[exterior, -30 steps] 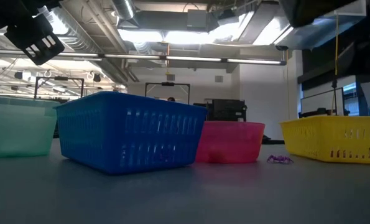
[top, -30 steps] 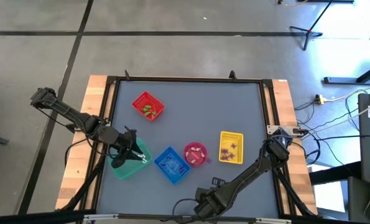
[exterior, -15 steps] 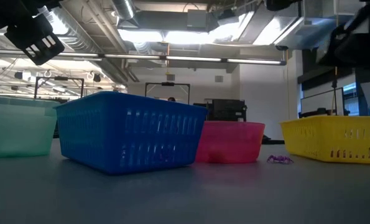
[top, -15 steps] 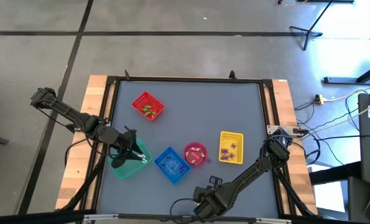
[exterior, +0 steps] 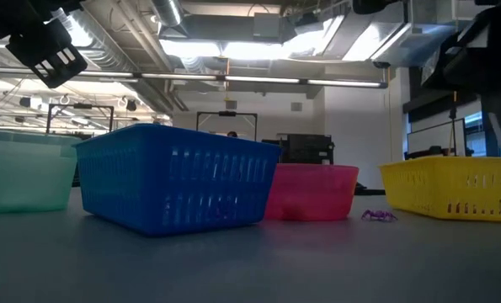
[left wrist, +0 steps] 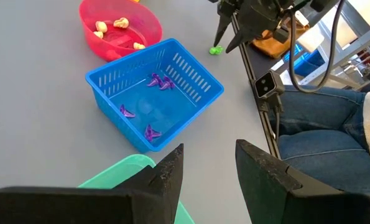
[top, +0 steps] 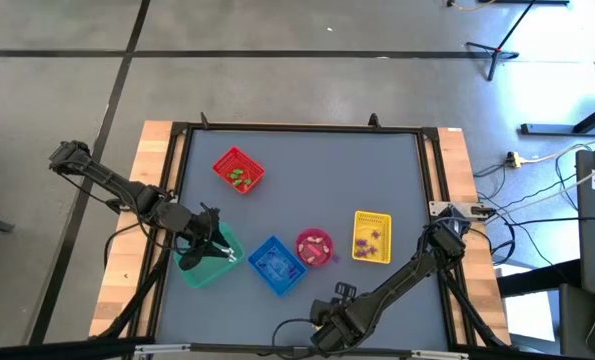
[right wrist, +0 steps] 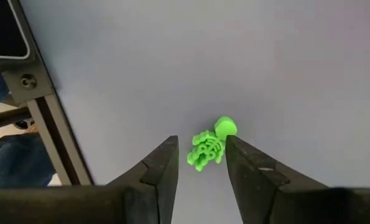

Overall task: Sort Halloween decoration
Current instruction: Put the green skeleton toy into the red bin

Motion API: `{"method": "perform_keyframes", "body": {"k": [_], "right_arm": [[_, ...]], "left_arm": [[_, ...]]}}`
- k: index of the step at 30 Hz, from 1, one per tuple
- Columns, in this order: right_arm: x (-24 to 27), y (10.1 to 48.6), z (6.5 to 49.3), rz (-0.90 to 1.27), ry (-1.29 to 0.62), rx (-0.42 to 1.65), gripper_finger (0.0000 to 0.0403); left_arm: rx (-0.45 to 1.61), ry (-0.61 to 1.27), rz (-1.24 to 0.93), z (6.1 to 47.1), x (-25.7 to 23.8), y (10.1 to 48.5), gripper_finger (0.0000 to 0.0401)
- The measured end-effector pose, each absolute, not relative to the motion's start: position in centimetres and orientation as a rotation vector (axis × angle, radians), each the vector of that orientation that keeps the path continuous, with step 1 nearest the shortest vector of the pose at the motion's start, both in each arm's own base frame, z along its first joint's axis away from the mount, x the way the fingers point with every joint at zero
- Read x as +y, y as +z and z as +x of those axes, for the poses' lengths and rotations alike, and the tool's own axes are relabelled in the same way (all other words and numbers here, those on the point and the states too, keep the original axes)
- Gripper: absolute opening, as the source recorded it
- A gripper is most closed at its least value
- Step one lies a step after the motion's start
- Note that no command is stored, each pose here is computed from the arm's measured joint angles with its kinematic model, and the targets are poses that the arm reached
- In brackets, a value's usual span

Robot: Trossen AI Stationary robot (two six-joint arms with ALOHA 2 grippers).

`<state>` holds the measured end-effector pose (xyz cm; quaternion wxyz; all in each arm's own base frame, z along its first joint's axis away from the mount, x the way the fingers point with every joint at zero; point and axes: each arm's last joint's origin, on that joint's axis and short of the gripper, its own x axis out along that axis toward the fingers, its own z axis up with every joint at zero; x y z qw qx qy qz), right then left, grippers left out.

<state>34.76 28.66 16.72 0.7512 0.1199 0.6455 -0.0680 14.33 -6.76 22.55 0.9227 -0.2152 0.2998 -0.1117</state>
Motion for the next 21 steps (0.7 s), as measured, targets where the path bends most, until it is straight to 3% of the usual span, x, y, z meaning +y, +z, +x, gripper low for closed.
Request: {"method": "perform_keyframes", "body": {"k": [21], "right_arm": [[28.5,14.9,34.6,0.2,-0.14,1.435,0.0134]], "left_arm": [[0.615,-0.23,-0.443,14.3,-6.8,22.6,0.0131]]}}
